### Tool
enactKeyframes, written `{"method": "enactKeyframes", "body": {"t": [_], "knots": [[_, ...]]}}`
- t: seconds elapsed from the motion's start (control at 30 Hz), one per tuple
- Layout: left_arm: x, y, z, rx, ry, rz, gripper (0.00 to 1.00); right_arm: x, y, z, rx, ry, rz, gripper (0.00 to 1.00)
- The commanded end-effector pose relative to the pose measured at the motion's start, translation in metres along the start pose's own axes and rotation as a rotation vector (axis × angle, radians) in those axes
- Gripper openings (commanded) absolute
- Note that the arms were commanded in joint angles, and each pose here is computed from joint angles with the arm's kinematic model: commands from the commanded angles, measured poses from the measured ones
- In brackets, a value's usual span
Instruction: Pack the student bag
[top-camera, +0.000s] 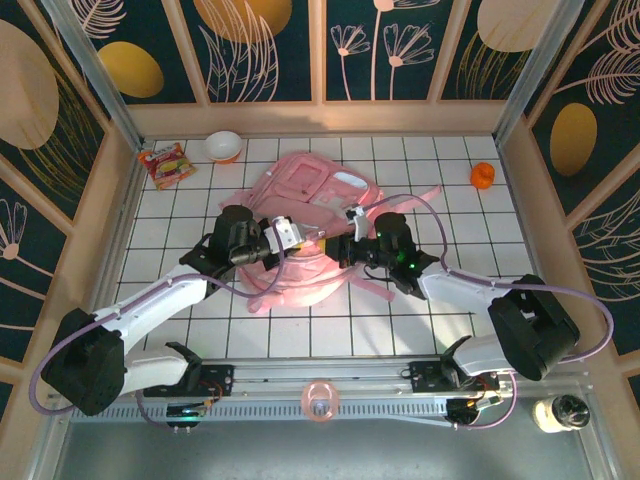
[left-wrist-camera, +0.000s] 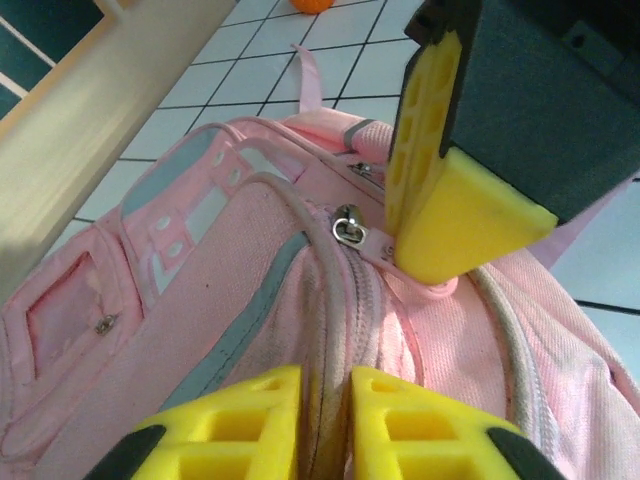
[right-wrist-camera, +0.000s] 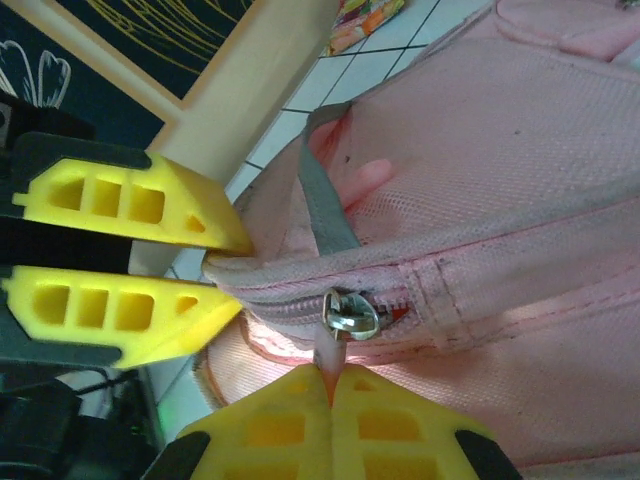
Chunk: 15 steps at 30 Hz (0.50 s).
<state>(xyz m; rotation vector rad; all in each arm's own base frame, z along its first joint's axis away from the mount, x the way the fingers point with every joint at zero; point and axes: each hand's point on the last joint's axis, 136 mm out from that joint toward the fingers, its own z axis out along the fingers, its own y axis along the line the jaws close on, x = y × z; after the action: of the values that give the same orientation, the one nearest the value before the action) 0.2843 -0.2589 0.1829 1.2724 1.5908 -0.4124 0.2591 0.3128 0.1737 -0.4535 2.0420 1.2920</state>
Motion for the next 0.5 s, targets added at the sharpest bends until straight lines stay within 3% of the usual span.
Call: {"method": "enactKeyframes", "body": {"t": [0.0, 0.07, 0.17, 0.3, 0.47], "knots": [[-0.02, 0.025, -0.008, -0.117, -0.072, -0.151, 0.32, -0.013, 0.04, -0.009, -0.16, -0.038, 0.119, 0.0], [-0.022, 0.026, -0.012, -0.12, -0.07, -0.263, 0.42, -0.012, 0.042, -0.008, -0.178, -0.032, 0.191, 0.0], [-0.023, 0.025, -0.018, -0.116, -0.053, -0.472, 0.5, -0.009, 0.044, -0.008, -0.208, -0.019, 0.29, 0.0], [-0.021, 0.011, -0.028, -0.061, -0.039, -0.676, 0.53, -0.001, 0.046, -0.009, -0.249, -0.009, 0.384, 0.0], [-0.021, -0.008, -0.042, 0.003, -0.102, -0.957, 0.53, 0.009, 0.046, -0.005, -0.244, 0.014, 0.416, 0.0]]}}
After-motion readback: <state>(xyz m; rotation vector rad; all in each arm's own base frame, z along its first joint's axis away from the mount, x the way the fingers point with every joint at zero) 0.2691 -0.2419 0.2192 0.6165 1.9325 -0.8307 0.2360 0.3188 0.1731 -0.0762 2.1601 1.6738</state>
